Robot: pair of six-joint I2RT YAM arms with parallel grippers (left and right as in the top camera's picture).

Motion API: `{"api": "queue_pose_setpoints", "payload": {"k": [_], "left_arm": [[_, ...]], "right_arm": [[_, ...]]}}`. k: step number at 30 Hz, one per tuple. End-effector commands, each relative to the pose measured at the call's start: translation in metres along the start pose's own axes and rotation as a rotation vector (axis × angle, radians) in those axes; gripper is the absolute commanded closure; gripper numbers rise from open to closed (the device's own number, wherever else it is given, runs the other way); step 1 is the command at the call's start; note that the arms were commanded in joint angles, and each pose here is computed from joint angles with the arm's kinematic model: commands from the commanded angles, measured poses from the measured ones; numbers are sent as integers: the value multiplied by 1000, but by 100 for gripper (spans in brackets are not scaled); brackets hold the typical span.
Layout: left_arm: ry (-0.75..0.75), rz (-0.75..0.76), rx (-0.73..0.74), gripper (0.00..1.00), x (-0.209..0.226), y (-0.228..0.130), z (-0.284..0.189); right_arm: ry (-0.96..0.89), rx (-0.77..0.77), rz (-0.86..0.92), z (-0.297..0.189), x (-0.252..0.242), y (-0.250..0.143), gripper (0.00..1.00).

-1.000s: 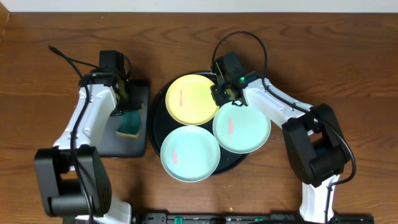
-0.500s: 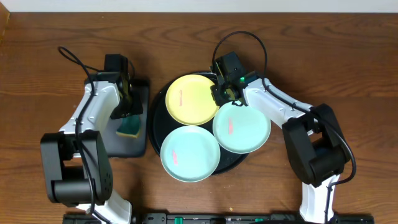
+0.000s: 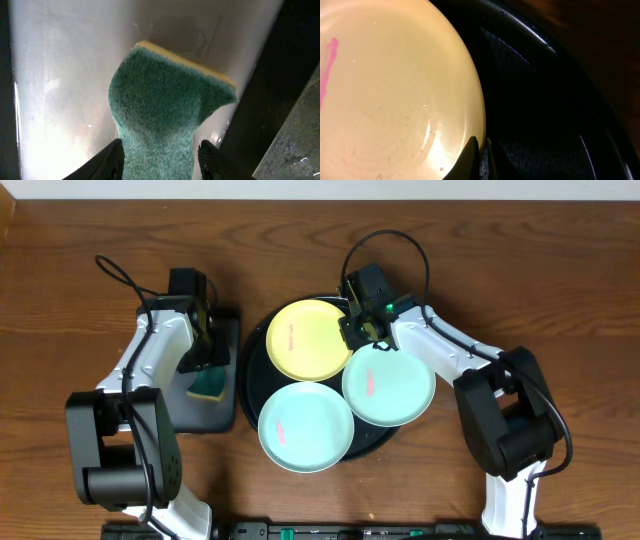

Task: Clean dirty plates on tray and stack at the side
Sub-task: 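Close left gripper on the green sponge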

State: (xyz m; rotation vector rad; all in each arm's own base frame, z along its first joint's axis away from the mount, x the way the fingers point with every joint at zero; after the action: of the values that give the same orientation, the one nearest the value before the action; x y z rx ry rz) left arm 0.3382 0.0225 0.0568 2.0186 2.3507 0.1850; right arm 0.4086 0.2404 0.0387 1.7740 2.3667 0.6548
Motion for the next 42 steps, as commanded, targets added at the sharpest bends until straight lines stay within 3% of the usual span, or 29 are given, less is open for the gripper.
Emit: {"api": "queue_pose_setpoints", "payload": {"k": [1,38,39,41,42], "left_arm": [[16,3,29,51,4,-6,6],[15,2,17,51,4,-15,25],[15,2,17,57,4,-15,25],[15,2,17,90,4,-15,25],[15,2,17,92,4,-15,25]], "right_arm": [[-17,15,9,6,-2,-5,94],[-17,15,8,6,-2,-5,95],[-17,15,8,6,-2,-5,95],[-17,15,9,6,-2,-5,95],[-17,15,8,6,-2,-5,95]]}}
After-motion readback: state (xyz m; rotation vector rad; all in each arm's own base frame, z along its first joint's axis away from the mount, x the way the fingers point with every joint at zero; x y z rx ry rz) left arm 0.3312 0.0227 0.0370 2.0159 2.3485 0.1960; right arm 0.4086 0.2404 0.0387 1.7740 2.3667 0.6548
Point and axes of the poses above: each gripper's point midway between its finger pads, its own z axis out along the fingers, its own x axis along the line the jaws close on, y = z × x, the point moved 2 cm from there along -z, back along the fingers, and after that the axes turned 5 degrees about z, right-handed, at the moved point
